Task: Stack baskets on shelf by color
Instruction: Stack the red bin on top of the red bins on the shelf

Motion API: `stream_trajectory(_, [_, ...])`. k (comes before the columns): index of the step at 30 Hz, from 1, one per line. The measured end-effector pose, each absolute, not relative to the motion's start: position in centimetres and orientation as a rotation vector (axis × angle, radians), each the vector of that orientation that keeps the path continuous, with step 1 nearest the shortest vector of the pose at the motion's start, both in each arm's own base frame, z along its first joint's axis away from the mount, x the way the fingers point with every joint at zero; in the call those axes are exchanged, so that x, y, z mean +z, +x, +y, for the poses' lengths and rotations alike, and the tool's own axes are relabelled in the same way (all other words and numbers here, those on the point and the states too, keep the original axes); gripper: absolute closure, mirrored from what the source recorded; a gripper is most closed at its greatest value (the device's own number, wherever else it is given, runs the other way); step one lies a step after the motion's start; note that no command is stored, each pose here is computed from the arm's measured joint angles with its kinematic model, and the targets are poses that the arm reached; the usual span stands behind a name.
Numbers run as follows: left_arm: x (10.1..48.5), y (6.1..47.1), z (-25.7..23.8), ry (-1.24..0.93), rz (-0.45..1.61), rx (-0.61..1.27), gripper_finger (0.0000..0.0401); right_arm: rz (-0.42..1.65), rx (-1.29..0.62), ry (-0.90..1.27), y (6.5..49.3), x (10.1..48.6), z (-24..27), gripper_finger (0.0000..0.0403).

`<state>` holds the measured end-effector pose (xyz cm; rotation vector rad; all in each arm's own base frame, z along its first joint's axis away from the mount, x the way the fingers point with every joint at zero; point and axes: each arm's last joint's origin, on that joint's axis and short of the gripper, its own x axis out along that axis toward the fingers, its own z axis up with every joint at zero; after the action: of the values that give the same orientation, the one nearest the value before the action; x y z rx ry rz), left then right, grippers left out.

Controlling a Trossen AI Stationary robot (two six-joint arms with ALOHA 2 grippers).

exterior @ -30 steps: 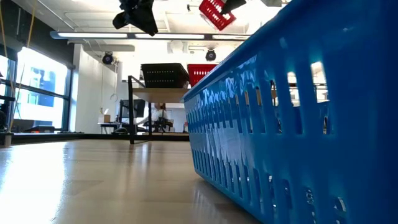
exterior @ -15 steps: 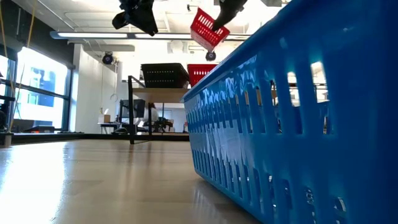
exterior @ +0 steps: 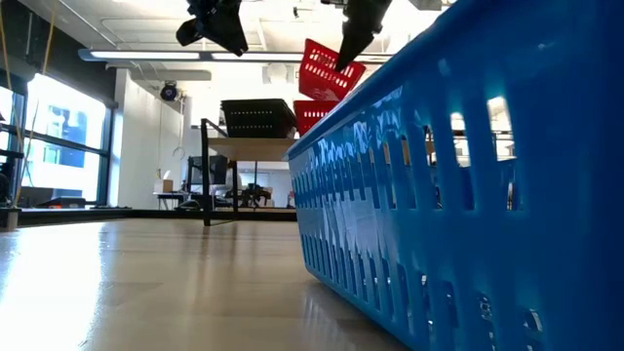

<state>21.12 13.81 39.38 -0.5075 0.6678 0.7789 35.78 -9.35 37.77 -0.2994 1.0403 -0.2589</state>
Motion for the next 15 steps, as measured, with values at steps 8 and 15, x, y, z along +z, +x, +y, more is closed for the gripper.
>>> stream_trajectory(8, [39.4,21.2,13.7,-0.519,0.67,0.752,0.033,1.092,-0.279,-0.29,36.4,36.6,-9.7,0.0403])
stream_trajectory(15, [39.4,21.2,13.7,-0.521,0.67,0.747,0.033,1.123,-0.269,-0.28,36.8,35.8,-9.8,0.0403])
